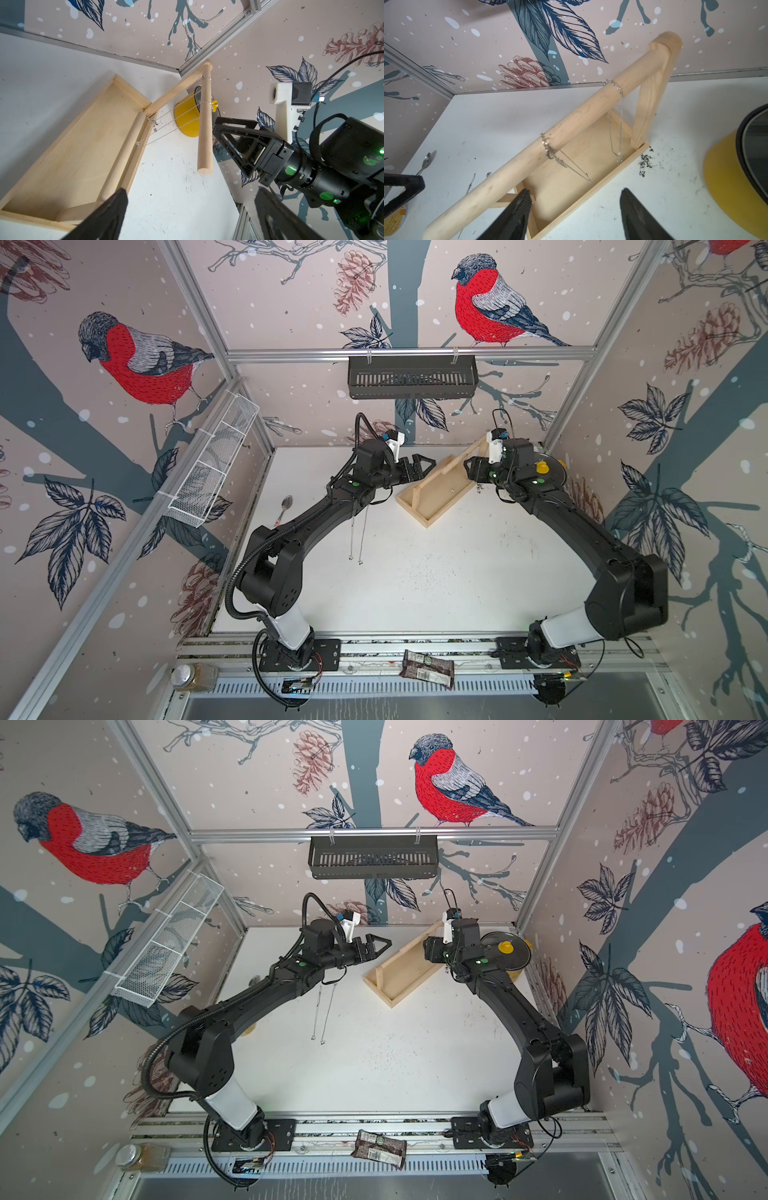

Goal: Take the necklace off the jewelry display stand
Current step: Take off the necklace from the stand.

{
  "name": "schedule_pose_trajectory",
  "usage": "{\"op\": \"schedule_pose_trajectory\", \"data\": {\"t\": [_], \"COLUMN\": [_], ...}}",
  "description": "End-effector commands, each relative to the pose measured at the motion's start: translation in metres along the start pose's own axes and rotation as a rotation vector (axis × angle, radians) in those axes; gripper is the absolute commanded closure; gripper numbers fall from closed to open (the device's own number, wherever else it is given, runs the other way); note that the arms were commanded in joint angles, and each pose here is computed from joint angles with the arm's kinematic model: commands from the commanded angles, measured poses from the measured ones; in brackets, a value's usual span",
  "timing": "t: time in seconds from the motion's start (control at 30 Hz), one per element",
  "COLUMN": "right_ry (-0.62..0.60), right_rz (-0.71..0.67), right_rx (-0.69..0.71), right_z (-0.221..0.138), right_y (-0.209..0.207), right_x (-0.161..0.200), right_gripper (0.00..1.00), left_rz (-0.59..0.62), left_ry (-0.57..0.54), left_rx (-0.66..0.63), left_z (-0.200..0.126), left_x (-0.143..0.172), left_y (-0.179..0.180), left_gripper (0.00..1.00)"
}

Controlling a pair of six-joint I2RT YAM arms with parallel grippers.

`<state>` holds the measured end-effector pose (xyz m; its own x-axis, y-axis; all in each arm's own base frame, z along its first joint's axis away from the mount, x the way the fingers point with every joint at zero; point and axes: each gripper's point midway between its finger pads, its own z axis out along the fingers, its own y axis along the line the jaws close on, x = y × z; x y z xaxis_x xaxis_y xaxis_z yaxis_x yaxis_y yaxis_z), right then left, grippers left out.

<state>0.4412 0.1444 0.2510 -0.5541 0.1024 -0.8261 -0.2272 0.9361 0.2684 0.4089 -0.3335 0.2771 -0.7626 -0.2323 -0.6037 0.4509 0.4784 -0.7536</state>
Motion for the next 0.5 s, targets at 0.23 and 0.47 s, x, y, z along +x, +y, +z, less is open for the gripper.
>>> {"op": "schedule_pose_trajectory", "data": {"t": [0.23,0.47], "right_ry": [-0.072,-0.124], "right_rz": [-0.083,-0.121], "right_rx": [-0.035,-0.071], "right_z": [0.008,0.01], "right_y": [0.006,0.018], "right_x": [-0.006,-0.008], "right_gripper": [0.47,0.53], "left_rz": [0.019,0.003], "left_ry": [0.04,0.069], "left_rx": [0.038,0.044], "left_z": [0.002,0.003], "left_x": [0.009,0.016], "left_y": [-0.003,0.002], "left_gripper": [0.03,0.03]}}
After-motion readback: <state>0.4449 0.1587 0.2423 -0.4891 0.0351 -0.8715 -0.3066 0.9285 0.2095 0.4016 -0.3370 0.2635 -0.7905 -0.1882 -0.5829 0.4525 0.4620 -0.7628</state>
